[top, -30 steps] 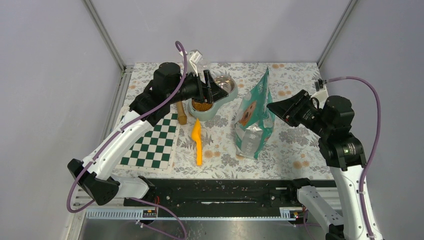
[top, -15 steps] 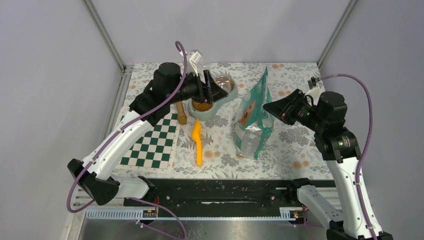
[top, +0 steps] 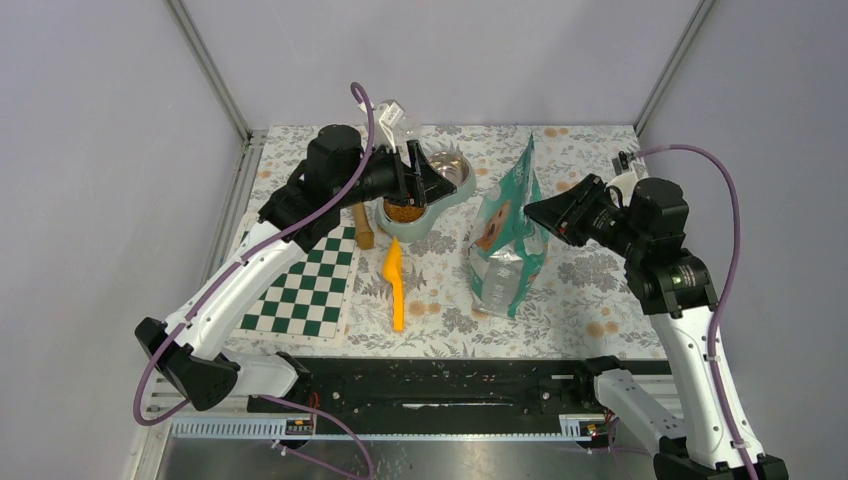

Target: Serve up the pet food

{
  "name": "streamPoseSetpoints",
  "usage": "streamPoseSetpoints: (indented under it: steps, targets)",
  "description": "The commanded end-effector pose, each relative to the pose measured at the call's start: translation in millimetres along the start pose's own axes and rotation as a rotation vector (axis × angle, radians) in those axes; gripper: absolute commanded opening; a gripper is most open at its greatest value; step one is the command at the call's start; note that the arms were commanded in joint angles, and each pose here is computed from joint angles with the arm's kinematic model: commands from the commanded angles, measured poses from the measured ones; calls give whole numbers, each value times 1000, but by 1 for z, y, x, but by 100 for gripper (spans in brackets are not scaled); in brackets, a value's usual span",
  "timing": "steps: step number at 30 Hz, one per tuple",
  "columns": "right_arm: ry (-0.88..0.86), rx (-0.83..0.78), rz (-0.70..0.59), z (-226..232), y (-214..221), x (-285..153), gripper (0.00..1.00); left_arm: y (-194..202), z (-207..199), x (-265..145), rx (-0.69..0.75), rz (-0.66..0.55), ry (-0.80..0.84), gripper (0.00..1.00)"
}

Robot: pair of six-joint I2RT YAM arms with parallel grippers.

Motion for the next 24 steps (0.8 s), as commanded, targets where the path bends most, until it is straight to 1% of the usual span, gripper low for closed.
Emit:
streamPoseSetpoints:
  steps: [1, 5, 8, 14, 17, 24]
  targets:
    - [-27, 4, -37, 5, -8, 8, 32, -8, -8, 0, 6, -26, 28, 68]
    - [-49, 7, -40, 9, -11, 11, 37, -6, -9, 1, -1, -14, 40, 68]
    - [-22, 8, -39, 5, -12, 14, 38, -6, -9, 2, -6, -9, 42, 68]
    - [30, 12, -20, -5, -13, 23, 36, -4, -9, 5, -13, 5, 50, 68]
    - [33, 13, -18, -5, -12, 23, 33, -2, -11, 7, -16, 13, 59, 68]
    - [15, 9, -4, -6, -9, 23, 31, -3, -21, 14, -25, 21, 111, 68]
Point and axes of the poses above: each gripper's point midway between its finger pads, its own x axis out along the fingers, its own z axis along the line the jaws close on, y = z × x, the point moved 6 cm from there along -x, back along the fingers, and after that the axes turned 3 degrees about -x, right-handed, at the moved point
